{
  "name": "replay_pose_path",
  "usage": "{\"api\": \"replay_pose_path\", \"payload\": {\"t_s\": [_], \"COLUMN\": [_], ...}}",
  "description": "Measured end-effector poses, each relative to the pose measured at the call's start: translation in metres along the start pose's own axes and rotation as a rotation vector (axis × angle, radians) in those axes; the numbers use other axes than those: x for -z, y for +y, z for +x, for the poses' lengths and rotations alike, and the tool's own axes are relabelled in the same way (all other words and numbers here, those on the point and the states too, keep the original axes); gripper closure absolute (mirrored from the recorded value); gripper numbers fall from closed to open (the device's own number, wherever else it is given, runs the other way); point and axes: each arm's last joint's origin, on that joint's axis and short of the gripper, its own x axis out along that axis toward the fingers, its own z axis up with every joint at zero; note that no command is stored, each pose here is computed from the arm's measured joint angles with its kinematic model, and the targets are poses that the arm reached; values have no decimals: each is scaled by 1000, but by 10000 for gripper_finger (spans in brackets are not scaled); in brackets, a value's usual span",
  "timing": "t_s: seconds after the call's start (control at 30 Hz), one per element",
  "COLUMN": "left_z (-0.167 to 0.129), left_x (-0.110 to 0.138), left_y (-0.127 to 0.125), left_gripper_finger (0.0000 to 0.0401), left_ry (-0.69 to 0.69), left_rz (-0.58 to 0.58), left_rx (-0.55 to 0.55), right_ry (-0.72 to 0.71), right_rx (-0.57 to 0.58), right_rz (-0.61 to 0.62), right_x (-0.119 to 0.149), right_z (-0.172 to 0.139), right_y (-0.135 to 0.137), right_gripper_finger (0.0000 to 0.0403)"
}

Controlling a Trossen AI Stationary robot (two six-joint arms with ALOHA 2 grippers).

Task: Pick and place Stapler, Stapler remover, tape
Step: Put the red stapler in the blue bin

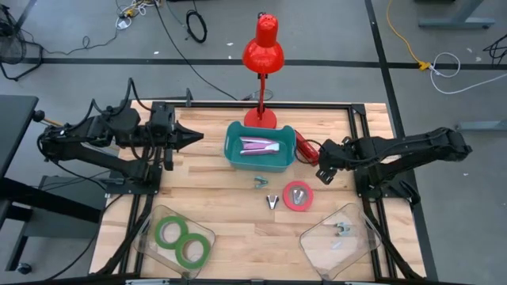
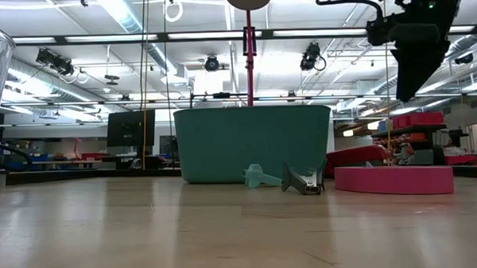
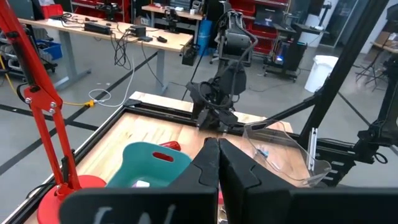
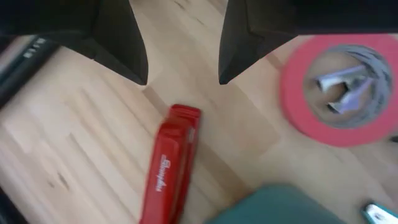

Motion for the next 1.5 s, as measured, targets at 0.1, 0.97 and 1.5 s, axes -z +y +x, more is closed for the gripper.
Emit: {"api": "replay_pose_path", "payload": {"t_s": [0.1, 0.97, 1.5], "left_z": [0, 0, 0], "left_x": [0, 0, 0], "left_y": [0, 0, 0], "left_gripper_finger": [398, 398, 398], "left_ry": [1, 1, 1], "left_rz": [0, -1, -1], "left_rx": [0, 0, 0], "right_ry": [11, -178, -275], "right_rx": [16, -218, -243], "right_rz": [-12, 38, 57], "right_x": [1, -23, 12], "right_z": [-2, -16, 50], "right_y": [-8, -51, -47], "right_gripper_finger": [205, 205, 205]}}
